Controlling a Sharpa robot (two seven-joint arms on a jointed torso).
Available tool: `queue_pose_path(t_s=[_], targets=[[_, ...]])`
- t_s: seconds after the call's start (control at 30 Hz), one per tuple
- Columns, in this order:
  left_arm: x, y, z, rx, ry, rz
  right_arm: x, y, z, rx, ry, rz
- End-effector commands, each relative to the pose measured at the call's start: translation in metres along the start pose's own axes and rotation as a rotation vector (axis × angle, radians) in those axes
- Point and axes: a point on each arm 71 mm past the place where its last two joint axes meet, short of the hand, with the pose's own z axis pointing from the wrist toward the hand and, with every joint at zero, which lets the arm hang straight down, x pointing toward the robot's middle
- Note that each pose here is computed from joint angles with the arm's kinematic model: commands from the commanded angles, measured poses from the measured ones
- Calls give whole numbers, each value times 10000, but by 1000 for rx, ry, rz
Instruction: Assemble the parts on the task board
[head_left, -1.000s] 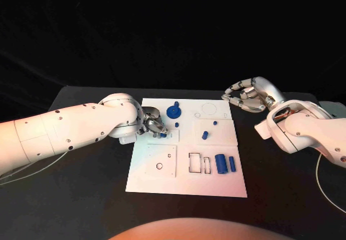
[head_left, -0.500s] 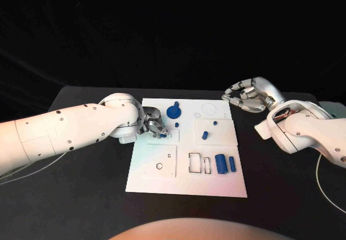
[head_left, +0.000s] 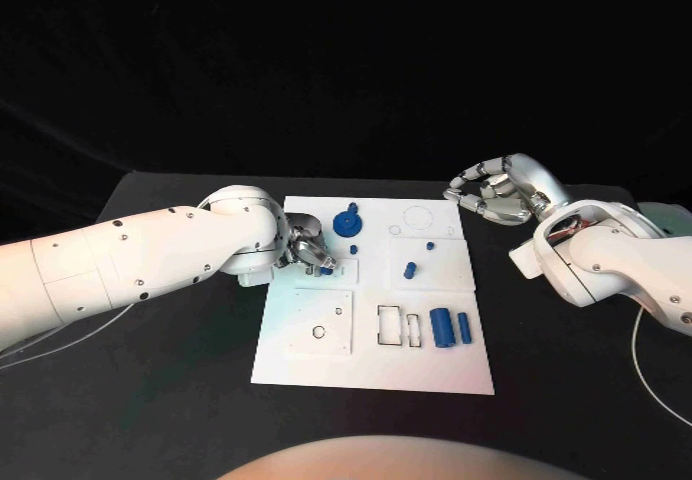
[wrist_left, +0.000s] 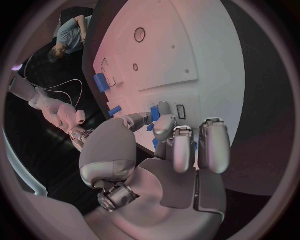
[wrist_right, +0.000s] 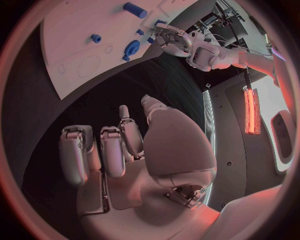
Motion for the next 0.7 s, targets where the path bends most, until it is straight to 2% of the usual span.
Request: queue_pose_path(t_s=[0.03,0.7], targets=[[58,0,18,4,46,2,8,3,-3,-4,6,-3],[46,23,25,-2,49,-9,0,2,-10,-5,2,-3]])
